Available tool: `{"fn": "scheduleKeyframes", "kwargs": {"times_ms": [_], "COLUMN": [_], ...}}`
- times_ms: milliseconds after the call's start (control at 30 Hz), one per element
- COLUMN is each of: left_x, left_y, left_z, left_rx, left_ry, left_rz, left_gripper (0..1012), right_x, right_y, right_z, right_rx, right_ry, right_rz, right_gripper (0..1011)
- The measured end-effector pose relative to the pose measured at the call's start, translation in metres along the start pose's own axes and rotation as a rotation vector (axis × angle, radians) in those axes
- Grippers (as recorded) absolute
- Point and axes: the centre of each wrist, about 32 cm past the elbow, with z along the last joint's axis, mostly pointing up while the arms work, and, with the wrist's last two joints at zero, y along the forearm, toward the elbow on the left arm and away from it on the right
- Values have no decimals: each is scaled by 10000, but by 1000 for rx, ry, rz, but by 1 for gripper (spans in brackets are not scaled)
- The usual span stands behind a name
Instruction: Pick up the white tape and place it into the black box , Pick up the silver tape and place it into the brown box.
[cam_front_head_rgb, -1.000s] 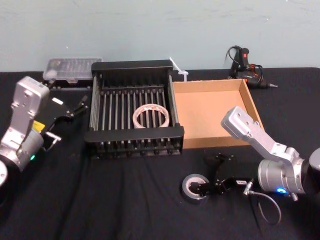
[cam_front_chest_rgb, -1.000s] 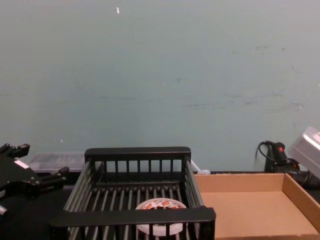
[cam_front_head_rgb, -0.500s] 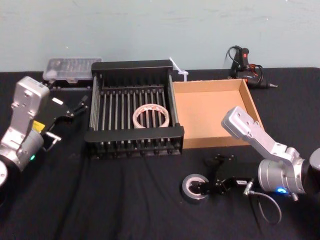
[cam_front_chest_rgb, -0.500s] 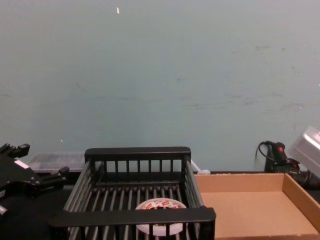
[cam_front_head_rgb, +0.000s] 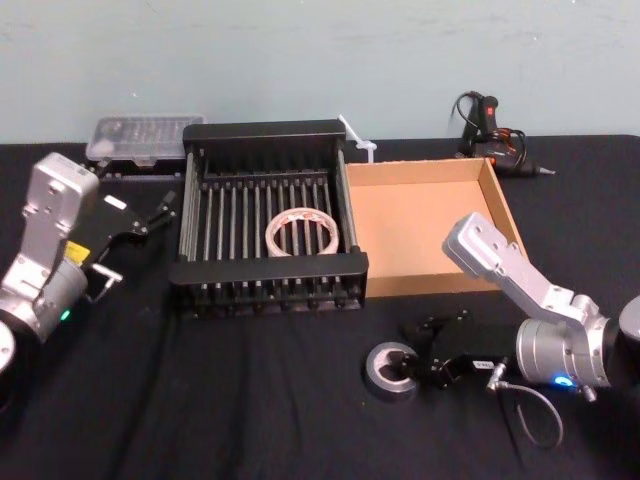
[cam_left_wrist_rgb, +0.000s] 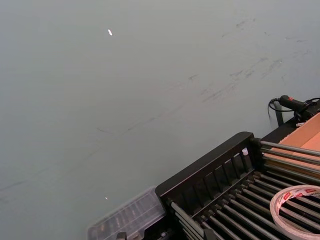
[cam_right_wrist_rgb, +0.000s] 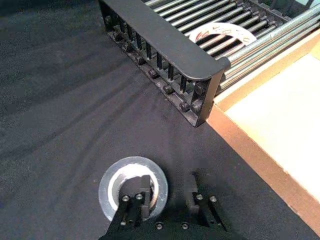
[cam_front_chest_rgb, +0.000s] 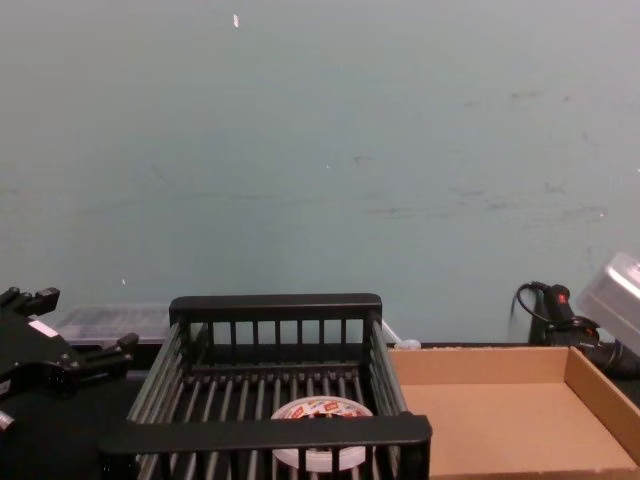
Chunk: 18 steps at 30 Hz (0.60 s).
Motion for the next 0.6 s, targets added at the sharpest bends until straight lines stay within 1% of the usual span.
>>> {"fn": "scheduleKeyframes", "kwargs": {"times_ms": [33,67,100,200,333,600], "left_x": [0,0,0,0,0,0], "left_y": [0,0,0,0,0,0], "left_z": [0,0,0,0,0,0], "left_rx": [0,0,0,0,0,0], "left_ry": [0,0,0,0,0,0], "left_rz": [0,0,0,0,0,0], "left_gripper": [1001,1001,1001,1001,1001,1001], "right_x": [0,0,0,0,0,0], "right_y": [0,0,0,0,0,0], "right_z": [0,0,0,0,0,0], "right_rx": [0,0,0,0,0,0], "right_ry": [0,0,0,0,0,0], "right_rz": [0,0,0,0,0,0], "right_gripper": [427,410,357,285,157,157]}}
